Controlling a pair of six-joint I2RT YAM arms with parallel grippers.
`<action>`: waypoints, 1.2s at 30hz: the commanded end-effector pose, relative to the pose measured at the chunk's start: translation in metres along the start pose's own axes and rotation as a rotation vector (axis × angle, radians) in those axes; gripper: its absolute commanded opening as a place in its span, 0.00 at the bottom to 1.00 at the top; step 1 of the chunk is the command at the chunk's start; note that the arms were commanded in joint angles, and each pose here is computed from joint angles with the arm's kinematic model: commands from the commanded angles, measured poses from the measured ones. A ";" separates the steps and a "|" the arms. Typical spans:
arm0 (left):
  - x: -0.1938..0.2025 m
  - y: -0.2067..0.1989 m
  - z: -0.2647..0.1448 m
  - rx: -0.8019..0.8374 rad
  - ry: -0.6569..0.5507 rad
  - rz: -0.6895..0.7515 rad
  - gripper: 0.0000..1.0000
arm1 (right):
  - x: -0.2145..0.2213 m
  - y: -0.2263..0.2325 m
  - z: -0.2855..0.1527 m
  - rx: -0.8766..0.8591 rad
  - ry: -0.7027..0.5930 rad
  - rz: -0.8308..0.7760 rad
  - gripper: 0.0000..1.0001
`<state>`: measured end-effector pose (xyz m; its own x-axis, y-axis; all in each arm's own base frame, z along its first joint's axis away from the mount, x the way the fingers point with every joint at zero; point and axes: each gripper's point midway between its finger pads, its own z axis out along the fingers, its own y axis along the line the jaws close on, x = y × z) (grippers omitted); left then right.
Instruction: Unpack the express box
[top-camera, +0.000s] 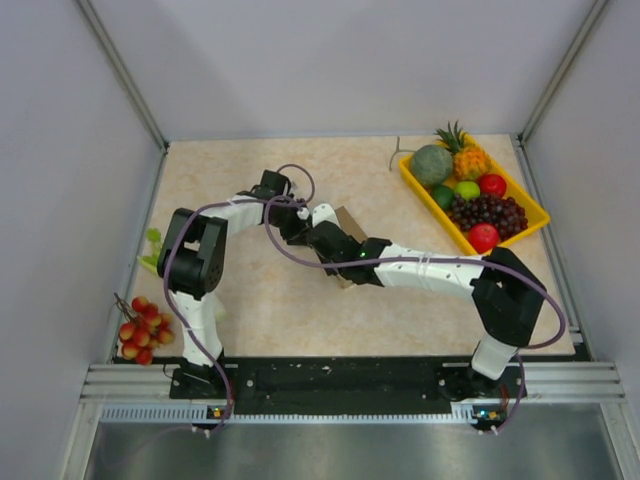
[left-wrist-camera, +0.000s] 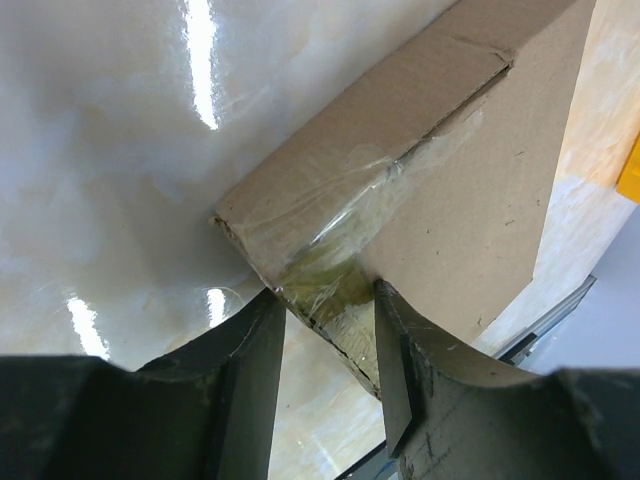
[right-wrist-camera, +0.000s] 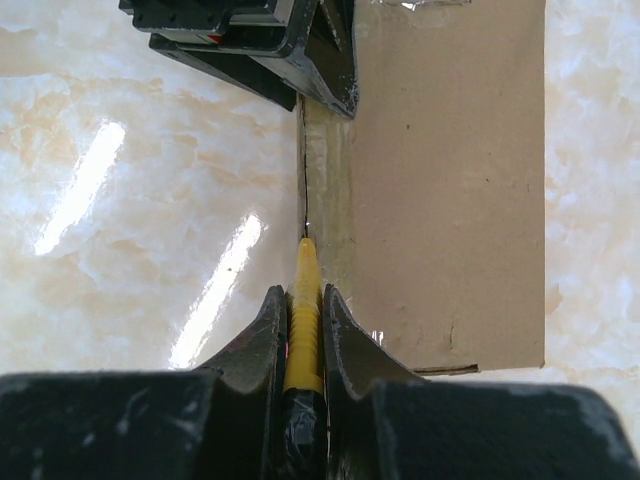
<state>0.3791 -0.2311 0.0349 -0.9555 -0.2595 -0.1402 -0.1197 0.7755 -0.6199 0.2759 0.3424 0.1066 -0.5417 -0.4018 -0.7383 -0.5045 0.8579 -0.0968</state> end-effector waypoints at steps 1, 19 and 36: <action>0.002 0.054 0.016 -0.200 -0.004 0.006 0.44 | 0.035 -0.010 -0.024 0.009 0.110 -0.071 0.00; 0.001 0.054 0.017 -0.197 -0.003 0.014 0.44 | 0.048 -0.015 -0.046 -0.028 0.141 -0.065 0.00; 0.005 0.049 0.008 -0.175 -0.002 0.056 0.75 | 0.033 -0.017 -0.065 -0.049 0.081 0.009 0.00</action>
<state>0.3751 -0.2393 0.0391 -0.9653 -0.2257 -0.1316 -0.0927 0.7669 -0.6350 0.2301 0.2912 0.1170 -0.5930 -0.4349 -0.6777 -0.5281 0.8454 -0.0804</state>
